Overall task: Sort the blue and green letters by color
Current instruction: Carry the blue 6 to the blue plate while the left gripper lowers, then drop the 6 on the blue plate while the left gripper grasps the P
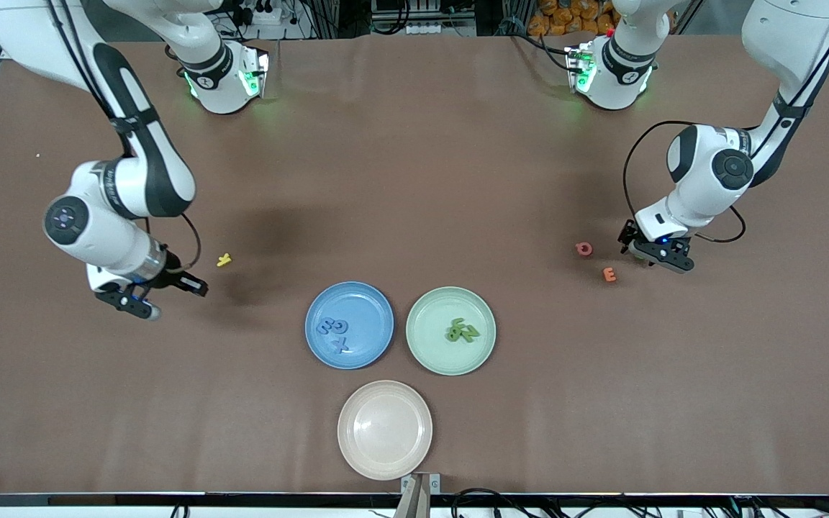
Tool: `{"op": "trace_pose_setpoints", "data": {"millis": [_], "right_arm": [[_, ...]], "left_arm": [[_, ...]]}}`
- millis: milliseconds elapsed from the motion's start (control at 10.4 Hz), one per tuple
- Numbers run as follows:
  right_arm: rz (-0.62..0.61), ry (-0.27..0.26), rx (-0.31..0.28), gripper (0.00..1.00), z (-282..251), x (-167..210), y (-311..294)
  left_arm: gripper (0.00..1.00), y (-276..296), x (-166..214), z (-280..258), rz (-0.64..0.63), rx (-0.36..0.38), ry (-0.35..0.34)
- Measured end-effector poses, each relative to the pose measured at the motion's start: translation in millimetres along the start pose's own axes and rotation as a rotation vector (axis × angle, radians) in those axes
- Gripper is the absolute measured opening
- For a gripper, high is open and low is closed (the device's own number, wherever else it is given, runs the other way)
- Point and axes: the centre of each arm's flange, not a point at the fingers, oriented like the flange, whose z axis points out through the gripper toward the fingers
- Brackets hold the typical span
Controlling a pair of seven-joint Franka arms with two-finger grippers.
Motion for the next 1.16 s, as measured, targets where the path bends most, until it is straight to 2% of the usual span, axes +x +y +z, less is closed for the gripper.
{"op": "trace_pose_setpoints", "data": {"millis": [482, 867, 1156], "right_arm": [[0.075, 0.016, 0.048, 0.36, 15.3, -5.7, -103.9], [0.050, 0.007, 0.124, 0.36, 23.1, -20.4, -182.4], [0.023, -0.002, 0.158, 0.36, 33.0, -31.1, -221.9]], "left_arm": [[0.69, -0.8, -1.6, 2.2, 0.000, -0.003, -0.004], [0.67, -2.2, -5.1, 6.1, -0.005, -0.009, -0.012], [0.66, -3.9, -6.7, 7.2, -0.010, -0.010, -0.014]]}}
